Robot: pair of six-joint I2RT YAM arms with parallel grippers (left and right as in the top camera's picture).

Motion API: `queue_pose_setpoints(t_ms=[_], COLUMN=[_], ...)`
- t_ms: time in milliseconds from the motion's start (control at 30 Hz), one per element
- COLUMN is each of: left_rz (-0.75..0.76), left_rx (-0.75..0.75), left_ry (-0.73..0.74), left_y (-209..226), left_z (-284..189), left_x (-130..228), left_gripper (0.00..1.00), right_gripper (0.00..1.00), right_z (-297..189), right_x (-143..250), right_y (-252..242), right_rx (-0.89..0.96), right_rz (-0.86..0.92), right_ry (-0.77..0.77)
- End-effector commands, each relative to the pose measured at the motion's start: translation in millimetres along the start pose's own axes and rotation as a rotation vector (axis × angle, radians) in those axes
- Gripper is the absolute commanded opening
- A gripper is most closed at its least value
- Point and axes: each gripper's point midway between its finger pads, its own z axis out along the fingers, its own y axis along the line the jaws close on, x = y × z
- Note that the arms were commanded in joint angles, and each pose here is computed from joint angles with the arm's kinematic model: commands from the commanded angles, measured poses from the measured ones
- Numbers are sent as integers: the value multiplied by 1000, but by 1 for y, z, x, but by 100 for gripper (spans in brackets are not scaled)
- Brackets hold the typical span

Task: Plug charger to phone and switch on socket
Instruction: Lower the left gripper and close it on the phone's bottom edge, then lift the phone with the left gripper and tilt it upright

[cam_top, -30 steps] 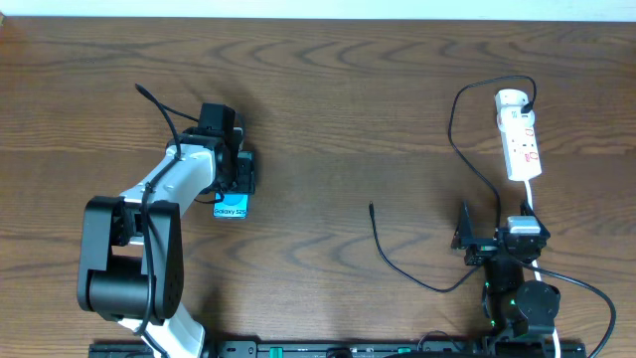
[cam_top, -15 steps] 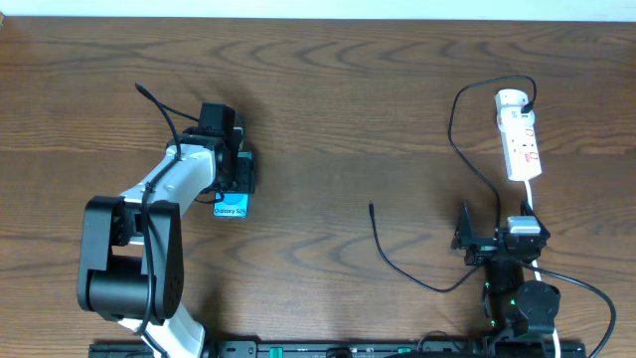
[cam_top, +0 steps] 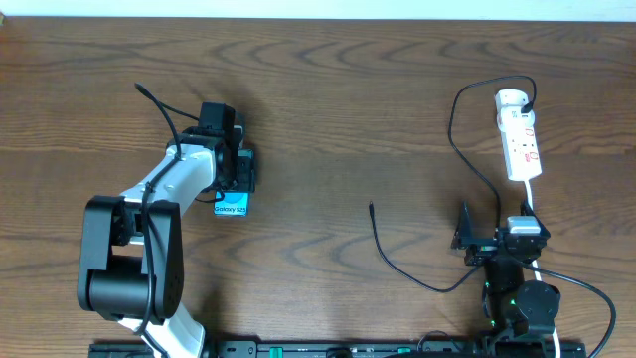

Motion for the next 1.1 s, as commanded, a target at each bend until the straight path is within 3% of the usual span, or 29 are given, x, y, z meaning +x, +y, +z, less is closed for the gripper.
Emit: queue_pose_setpoints(t_ms=[0,333,667,867,1067], left_rz=[-8,-7,-73,-212,-492], left_rx=[-4,37,135,386,643], left_ry=[28,-35,-293,-370,-266], left_y=[1,-8,-22,-57,-84], left_z=[8,-14,-106,-164,-195], left_x=[8,-13,-48,-49,-41], left_gripper=[7,7,7,7,8], right_gripper=[99,99,99,99,99], right_z=[0,0,0,0,0], right_x=[0,1,1,1,1], right_y=[1,2,1,1,1], right_rx=[-5,-5,-5,-5,-5], right_rz=[-9,-9,-9,-9,-9], right_ry=[0,1,1,1,1])
